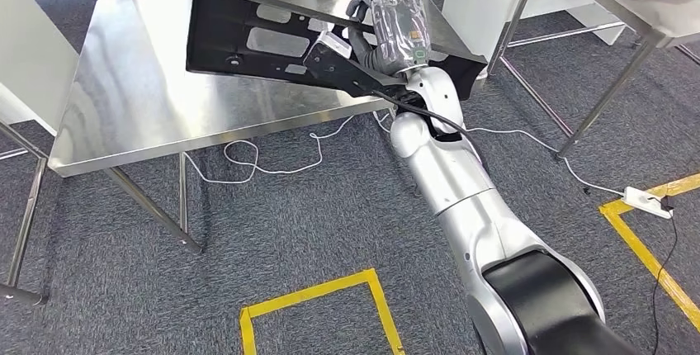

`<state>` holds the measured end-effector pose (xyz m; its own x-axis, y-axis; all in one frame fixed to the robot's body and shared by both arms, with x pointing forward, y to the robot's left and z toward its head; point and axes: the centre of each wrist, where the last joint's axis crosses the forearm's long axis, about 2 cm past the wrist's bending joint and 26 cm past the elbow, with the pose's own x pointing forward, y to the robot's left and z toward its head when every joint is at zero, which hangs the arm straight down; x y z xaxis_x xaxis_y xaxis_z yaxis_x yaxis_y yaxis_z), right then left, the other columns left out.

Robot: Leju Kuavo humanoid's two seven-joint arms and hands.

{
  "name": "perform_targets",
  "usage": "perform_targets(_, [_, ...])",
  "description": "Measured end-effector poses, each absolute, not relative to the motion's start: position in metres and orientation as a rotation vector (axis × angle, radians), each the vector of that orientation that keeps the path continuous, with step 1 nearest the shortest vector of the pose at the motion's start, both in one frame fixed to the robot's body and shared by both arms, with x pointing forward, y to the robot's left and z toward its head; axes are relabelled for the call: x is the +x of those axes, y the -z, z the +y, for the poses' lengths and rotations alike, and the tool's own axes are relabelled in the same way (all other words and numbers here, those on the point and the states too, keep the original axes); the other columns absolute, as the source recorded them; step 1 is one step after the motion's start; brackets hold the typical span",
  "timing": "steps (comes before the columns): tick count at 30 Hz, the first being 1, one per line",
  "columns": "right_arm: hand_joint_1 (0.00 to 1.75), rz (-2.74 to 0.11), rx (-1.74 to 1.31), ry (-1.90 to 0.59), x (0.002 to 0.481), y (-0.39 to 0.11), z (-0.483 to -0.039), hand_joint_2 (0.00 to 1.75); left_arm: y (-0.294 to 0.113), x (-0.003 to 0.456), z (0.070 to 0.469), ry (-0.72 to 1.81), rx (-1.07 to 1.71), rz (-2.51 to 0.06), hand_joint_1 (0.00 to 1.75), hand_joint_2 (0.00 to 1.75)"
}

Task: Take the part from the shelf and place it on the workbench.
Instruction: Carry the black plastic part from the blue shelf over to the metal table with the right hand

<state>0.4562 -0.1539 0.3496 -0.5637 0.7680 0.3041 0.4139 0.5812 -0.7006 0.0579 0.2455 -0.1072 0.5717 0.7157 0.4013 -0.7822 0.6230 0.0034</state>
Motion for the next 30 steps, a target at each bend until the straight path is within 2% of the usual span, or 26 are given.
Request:
perform_targets(9, [1.75,-2.246,-1.114,-0.728,0.453,-0.355,-0.161,1.75,0.107,0.061,0.247,-0.873,0.183,-0.39,0.0,0.0])
perform_targets(30, [1.75,-2.233,-0.84,-0.696,0.449,-0.325,-0.18,1.75,0.107,0.06,0.248,-0.877,0.155,-0.413,0.0,0.0])
